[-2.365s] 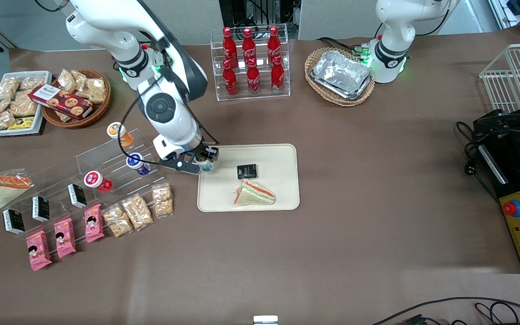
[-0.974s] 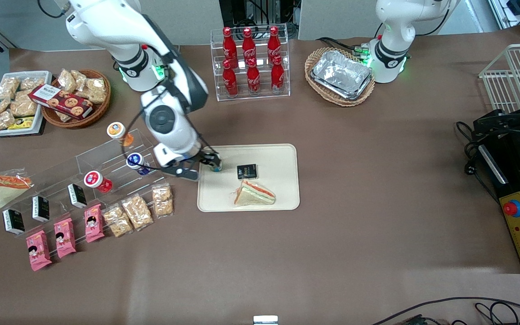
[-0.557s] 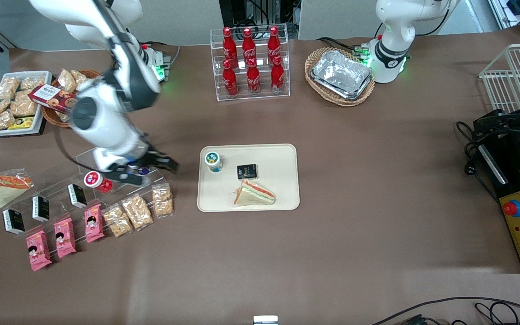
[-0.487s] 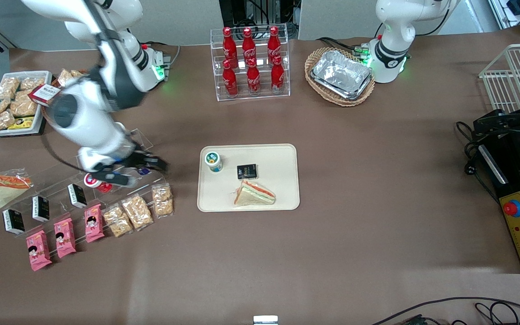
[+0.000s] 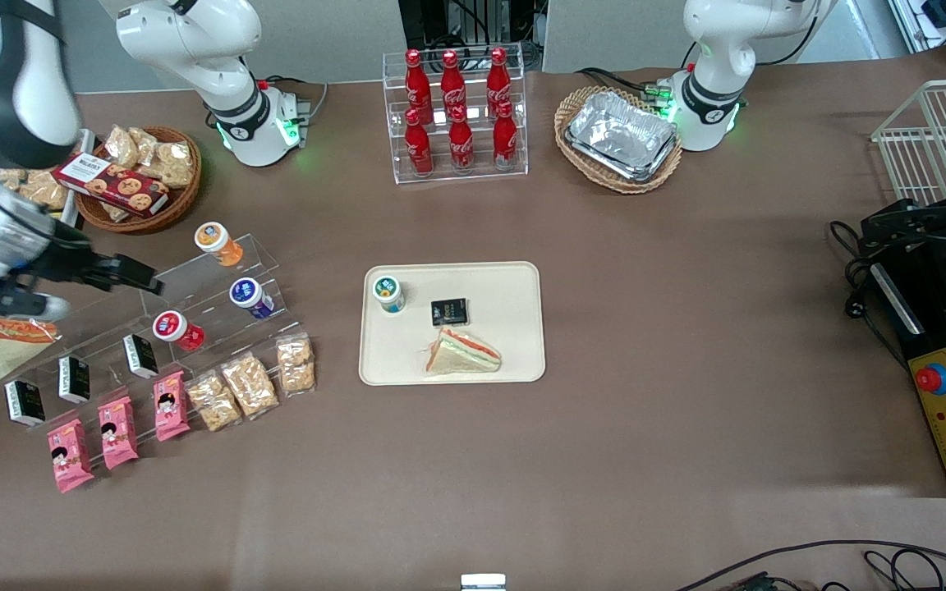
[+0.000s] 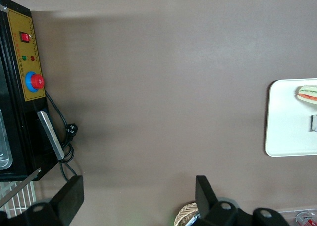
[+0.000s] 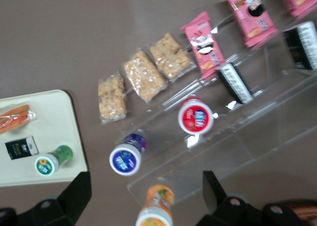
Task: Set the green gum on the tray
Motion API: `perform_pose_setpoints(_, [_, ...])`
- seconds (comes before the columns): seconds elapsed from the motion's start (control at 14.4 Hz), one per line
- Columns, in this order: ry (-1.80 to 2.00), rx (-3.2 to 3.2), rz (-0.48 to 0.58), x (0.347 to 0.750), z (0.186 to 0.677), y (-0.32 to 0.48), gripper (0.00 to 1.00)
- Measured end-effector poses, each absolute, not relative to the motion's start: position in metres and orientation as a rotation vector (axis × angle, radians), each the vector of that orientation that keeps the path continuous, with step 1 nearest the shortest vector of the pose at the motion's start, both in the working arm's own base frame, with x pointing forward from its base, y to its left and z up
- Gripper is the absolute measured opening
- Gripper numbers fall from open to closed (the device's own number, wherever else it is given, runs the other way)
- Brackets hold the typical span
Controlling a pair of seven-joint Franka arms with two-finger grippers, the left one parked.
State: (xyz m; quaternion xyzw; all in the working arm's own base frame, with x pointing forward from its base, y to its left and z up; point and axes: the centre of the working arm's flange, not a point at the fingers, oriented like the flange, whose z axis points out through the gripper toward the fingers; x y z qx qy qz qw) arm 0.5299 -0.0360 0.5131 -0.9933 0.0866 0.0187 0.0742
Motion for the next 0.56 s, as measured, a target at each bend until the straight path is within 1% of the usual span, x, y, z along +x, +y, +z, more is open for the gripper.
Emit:
perform_pose_setpoints(0.14, [0.256, -3.002, 0.065, 0.529, 0.546, -0.047, 1.0])
perform_pose_setpoints(0.28, [0.265, -3.011, 0.052, 0.527, 0.578, -0.056, 1.0])
perform_pose_setpoints(0.56, [0.302, -3.01, 0.004, 0.524, 0.616, -0.074, 1.0])
